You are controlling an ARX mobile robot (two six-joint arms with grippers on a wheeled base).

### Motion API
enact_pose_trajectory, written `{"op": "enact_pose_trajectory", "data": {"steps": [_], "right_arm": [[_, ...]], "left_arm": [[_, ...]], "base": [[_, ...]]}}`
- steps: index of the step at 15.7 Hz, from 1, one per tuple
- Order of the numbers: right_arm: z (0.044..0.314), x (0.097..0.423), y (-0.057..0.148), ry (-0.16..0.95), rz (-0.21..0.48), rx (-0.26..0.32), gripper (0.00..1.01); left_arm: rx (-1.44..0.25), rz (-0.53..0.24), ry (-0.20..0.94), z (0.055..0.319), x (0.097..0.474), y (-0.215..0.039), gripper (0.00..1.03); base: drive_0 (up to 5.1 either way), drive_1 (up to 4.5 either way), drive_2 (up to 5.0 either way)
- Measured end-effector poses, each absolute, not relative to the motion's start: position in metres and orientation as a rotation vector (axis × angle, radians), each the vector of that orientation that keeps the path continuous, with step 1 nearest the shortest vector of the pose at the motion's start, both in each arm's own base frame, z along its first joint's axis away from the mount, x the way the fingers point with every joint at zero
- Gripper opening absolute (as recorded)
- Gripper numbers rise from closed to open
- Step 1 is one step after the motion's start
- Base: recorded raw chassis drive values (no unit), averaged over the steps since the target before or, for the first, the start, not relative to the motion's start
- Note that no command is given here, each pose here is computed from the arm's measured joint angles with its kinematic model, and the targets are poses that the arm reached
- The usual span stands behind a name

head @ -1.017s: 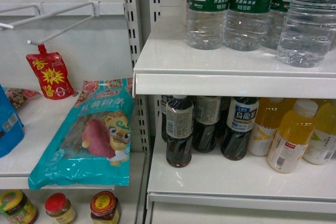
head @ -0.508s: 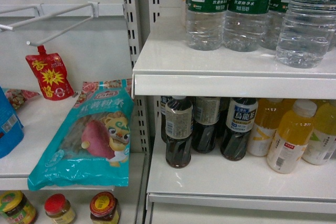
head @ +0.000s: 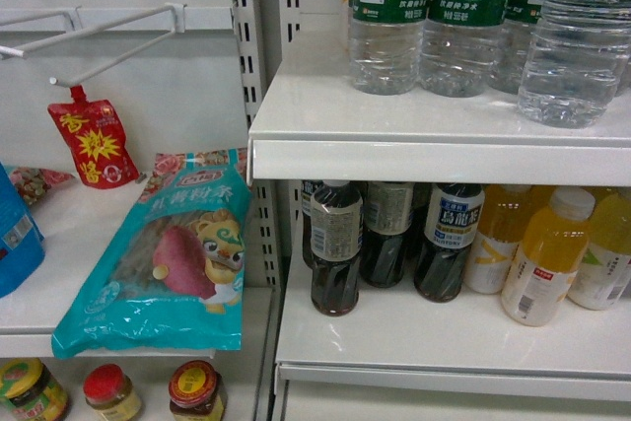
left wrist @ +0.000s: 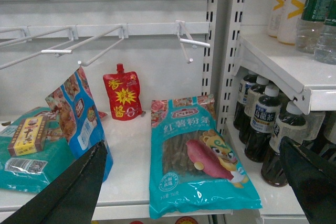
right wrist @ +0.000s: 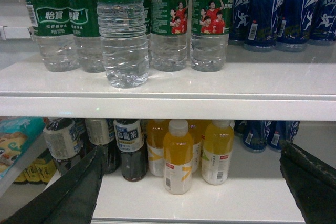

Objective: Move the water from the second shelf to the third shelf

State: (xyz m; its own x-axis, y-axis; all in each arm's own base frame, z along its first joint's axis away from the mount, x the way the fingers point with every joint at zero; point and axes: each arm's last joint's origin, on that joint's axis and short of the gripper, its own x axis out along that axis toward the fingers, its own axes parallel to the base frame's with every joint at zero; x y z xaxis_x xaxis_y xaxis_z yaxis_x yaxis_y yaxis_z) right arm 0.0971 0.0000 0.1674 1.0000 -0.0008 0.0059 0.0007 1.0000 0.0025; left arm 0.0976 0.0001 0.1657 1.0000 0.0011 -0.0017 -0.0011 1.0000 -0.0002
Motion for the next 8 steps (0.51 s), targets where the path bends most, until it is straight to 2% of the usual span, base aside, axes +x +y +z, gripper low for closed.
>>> {"op": "enact_pose_trajectory", "data": {"steps": [8], "right_arm": [[0.1673,0.0972,0.0,-0.006,-0.001,0.002,0.98]], "left_arm": [[0.0,0.001,0.002,0.1657,0.0976,0.0001,0.98]], "base": [[0.0,0.0,0.0]]}}
